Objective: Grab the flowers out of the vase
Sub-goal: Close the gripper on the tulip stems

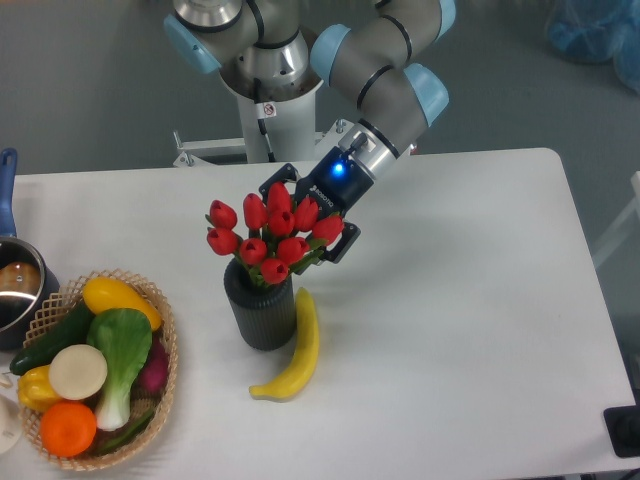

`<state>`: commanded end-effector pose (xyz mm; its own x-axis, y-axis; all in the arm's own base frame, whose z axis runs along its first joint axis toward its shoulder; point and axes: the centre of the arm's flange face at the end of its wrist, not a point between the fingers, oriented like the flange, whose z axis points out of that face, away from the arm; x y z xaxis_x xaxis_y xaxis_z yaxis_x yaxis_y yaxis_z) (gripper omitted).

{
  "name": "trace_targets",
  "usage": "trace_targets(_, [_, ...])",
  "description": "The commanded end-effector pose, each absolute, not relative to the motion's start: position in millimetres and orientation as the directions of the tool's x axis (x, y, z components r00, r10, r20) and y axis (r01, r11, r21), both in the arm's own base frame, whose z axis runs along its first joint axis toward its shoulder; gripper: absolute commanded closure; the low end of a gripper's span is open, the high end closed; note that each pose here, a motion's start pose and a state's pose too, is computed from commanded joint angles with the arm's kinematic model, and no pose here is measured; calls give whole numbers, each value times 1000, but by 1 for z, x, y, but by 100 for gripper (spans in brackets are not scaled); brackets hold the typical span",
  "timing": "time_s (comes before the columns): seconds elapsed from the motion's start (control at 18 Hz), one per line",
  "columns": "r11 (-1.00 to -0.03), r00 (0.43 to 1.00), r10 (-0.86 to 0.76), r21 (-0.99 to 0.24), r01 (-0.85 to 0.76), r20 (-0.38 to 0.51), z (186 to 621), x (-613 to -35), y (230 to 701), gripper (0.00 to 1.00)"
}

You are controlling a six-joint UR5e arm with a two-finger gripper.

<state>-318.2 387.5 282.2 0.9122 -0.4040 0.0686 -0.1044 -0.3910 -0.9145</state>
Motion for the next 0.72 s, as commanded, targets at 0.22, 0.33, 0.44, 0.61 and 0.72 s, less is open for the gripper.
trace_targets(0.22, [-357,908,-412,-930,-87,73,283,-318,394,0])
trace_targets(0.33, [-354,909,-411,-931,-83,75,282,-319,394,0])
trace_targets(0.44, [-345,908,-412,-935,-84,70,285,-321,396,0])
trace_targets(0.61, [-310,908,-412,-949,-59,78,283,-326,399,0])
trace_targets(0.72, [-308,907,-412,-950,-55,81,282,-326,400,0])
